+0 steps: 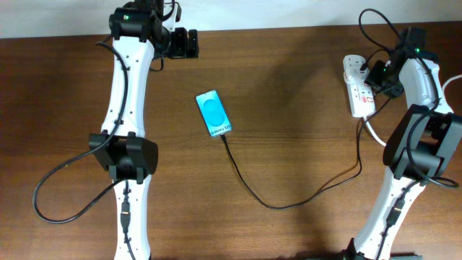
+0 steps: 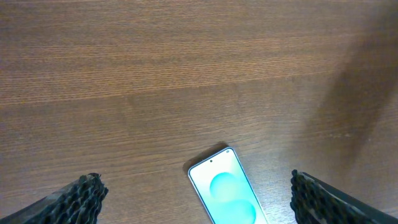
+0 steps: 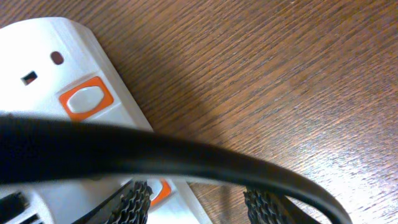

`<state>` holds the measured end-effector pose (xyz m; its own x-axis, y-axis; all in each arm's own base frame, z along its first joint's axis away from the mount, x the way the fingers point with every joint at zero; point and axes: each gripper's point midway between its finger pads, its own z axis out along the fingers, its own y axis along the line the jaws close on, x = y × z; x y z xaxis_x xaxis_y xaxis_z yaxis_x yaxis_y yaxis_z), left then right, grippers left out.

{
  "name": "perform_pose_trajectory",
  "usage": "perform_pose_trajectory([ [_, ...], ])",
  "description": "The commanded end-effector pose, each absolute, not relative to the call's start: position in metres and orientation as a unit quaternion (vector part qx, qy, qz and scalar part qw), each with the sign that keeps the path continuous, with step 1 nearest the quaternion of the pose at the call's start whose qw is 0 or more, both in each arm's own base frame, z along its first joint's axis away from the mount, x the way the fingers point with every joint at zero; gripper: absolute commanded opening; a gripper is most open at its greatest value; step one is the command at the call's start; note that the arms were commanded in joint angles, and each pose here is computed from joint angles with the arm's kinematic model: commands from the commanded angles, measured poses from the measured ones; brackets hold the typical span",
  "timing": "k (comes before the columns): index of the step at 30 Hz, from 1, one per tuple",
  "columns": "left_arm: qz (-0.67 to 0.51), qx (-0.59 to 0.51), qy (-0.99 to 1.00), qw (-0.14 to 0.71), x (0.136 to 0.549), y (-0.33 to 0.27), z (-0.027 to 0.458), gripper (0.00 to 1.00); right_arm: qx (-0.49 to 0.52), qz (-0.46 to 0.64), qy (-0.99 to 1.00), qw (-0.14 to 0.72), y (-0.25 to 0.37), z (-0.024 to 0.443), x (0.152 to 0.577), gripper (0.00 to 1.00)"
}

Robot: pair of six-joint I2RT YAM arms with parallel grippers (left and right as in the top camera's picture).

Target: Plug charger to phone and switch on socket

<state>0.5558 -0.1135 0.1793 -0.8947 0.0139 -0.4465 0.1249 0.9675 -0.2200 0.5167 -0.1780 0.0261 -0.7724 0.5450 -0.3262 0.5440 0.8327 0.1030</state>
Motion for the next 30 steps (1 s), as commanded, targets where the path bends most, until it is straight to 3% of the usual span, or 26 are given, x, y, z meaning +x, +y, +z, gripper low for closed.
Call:
perform_pose_trajectory([
  [1,-0.12,0.033,0.963,0.239,0.558,-0.11,0.189,0.99,0.266,0.012,0.955,0.132,-0.154,-0.006,0.509,0.52],
  [30,-0.12,0.033,0.963,0.239,0.558,-0.11,0.189,0.99,0.223,0.09,0.964,0.114,-0.115,-0.005,0.509,0.52],
])
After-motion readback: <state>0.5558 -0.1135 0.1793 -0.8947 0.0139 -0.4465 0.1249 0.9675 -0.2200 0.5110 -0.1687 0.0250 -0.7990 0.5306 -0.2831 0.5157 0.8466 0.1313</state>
